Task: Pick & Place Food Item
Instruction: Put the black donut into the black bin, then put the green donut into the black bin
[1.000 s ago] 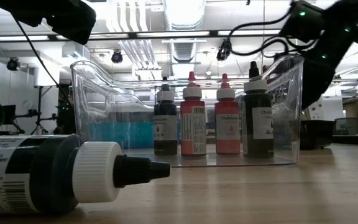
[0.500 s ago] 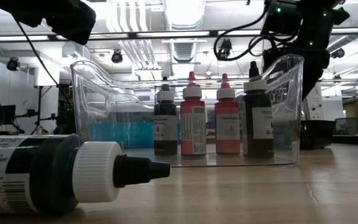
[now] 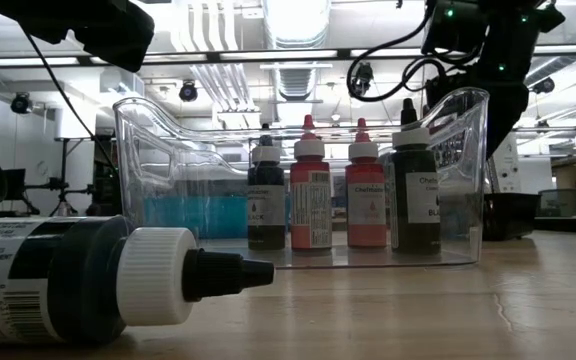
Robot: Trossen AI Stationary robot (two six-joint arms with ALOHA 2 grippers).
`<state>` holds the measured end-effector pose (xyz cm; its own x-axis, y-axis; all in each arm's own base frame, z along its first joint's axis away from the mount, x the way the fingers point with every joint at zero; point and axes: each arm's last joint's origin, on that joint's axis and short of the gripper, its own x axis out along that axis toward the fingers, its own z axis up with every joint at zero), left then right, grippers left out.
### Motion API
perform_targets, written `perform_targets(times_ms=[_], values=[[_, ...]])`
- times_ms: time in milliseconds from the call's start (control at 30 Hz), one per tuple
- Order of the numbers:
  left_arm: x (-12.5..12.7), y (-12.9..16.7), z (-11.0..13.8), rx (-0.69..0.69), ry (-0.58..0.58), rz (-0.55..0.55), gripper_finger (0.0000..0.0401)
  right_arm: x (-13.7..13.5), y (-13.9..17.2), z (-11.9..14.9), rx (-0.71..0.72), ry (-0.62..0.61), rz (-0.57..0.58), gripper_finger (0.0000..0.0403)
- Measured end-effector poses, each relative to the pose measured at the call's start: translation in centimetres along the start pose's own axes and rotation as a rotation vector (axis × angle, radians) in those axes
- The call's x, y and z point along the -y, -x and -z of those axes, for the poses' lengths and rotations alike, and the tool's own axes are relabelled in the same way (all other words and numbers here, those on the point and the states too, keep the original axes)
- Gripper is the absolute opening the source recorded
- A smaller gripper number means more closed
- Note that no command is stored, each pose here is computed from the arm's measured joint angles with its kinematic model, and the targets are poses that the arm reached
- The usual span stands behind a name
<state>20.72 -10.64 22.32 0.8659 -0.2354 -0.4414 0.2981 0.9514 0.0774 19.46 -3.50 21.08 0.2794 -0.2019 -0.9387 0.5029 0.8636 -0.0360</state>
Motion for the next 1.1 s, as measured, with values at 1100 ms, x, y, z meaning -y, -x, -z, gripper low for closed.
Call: perform_targets(times_ms=[1100], values=[[0.0, 0.0, 0.0, 0.0, 0.003, 0.0, 0.0156, -0.2, 1.0, -0.2, 0.085, -0.035, 0.125, 0.024]])
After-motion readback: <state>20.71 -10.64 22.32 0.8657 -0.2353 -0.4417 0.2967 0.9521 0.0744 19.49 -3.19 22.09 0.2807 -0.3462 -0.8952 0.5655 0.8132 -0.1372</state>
